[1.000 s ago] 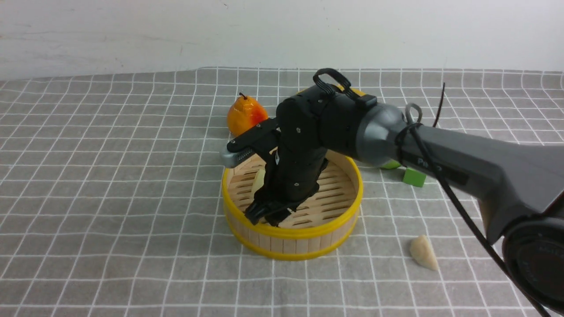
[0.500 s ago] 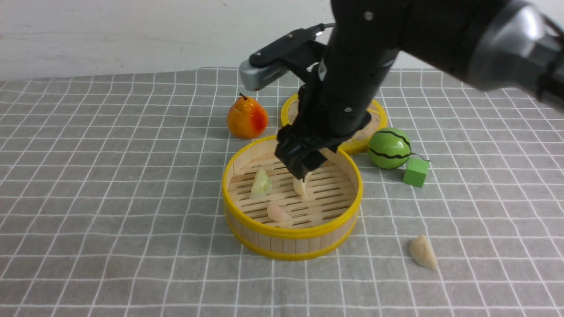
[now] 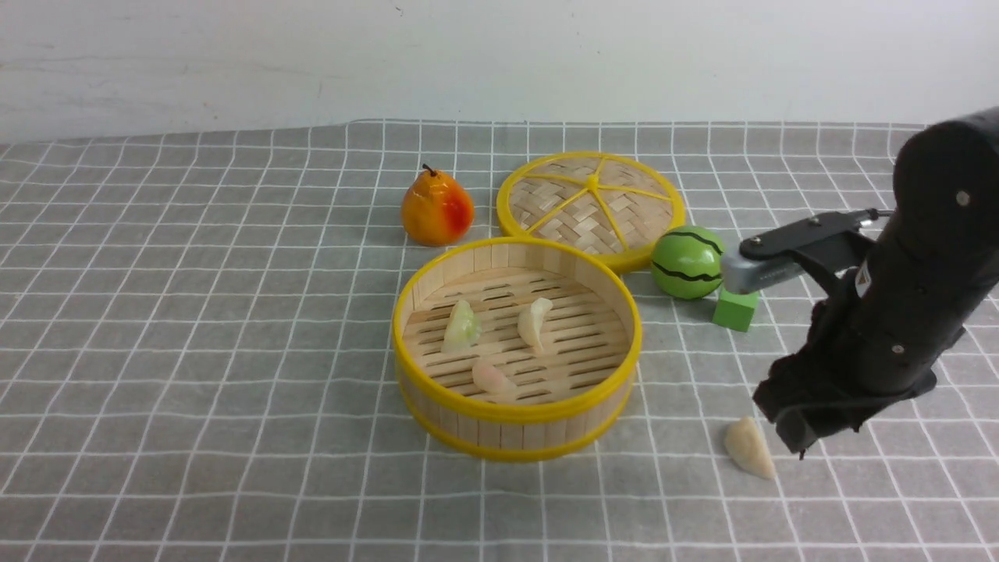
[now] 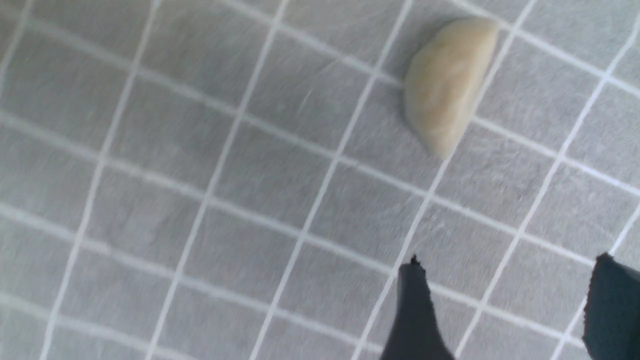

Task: Put the dumplings into the steamer on the table with the grey tablecloth.
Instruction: 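Reach for and grasp a dumpling lying on the table beside the steamer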

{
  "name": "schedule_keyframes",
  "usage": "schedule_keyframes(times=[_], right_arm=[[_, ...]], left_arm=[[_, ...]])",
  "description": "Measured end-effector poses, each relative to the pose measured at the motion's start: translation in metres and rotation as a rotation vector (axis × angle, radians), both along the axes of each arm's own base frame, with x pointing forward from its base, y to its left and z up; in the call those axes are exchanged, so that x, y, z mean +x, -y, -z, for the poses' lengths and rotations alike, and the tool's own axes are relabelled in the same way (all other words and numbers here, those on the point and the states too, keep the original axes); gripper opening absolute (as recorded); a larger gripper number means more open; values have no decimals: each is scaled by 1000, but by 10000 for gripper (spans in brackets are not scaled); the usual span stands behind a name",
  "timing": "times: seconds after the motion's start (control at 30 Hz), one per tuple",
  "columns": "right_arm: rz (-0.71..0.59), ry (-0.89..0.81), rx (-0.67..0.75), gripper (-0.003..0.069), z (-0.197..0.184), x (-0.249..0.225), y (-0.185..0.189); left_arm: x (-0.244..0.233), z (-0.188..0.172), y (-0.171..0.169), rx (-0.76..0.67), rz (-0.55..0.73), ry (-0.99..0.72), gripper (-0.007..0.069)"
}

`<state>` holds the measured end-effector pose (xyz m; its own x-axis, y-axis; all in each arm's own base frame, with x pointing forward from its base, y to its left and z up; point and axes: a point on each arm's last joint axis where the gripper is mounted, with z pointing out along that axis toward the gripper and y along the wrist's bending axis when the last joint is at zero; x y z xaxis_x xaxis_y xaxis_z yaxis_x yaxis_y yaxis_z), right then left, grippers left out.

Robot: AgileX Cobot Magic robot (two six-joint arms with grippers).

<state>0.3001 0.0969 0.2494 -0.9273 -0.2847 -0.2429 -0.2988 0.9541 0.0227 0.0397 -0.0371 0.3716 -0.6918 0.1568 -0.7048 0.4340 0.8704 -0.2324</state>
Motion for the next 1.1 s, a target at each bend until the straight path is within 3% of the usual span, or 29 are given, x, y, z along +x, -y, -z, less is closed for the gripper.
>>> schedule_keyframes(times=[0.1,0.47,0.63,0.73,0.87,0.97,1.1], right_arm=[[65,26,32,438,18,14,7],[108,56,83,435,74,46,-4],[104,9,63,360,89,47,-4],[102,9,61,280,88,47,-4],[97,-14,58,282,81,49,-6],[51,-8,59,282,55,52,-16],[-109,97,87,282,2,55,-57]], left_arm=[[0,0,0,0,0,0,3],[0,0,0,0,0,0,6],[0,0,0,0,0,0,6],[0,0,0,0,0,0,8],[0,0,0,0,0,0,10],[0,0,0,2,-1,1,11],[0,0,0,1,-1,2,15]])
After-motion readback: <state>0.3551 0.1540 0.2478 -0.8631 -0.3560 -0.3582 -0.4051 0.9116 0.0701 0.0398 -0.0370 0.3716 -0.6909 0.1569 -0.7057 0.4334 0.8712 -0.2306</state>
